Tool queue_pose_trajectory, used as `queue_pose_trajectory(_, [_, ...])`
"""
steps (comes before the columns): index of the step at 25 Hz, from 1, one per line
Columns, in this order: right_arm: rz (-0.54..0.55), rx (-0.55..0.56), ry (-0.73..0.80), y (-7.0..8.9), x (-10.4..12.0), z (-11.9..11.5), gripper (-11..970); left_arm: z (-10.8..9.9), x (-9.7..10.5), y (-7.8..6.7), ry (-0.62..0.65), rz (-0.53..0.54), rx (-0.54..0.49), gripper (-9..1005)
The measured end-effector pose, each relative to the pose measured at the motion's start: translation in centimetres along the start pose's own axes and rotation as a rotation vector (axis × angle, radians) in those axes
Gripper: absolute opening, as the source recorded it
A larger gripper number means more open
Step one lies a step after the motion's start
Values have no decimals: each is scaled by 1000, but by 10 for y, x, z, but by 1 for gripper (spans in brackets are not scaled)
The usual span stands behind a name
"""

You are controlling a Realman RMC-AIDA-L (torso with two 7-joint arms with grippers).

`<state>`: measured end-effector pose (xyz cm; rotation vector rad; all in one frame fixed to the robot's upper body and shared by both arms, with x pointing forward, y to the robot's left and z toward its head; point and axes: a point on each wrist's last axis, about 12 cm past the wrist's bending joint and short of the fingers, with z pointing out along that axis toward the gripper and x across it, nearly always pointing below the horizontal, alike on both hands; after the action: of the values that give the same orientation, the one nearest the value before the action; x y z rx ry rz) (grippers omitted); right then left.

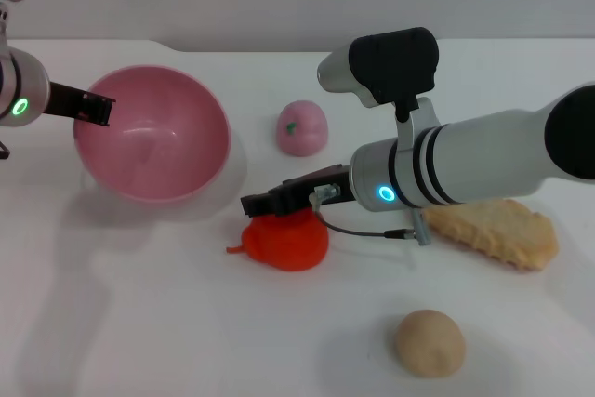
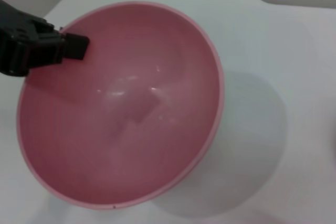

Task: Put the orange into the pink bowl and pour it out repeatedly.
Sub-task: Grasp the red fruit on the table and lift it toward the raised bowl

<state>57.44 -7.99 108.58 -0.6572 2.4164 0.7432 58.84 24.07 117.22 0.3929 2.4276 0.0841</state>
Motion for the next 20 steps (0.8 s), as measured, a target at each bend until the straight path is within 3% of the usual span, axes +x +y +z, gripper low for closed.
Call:
queue_pose_trajectory(13, [-41,17,71,-1,6,8,708,-1,-1,-1,-2,1,4,142])
queue_pose_trajectory(20, [-84,6,65,4,5,7,477,-2,0,-2,2,0,6,149])
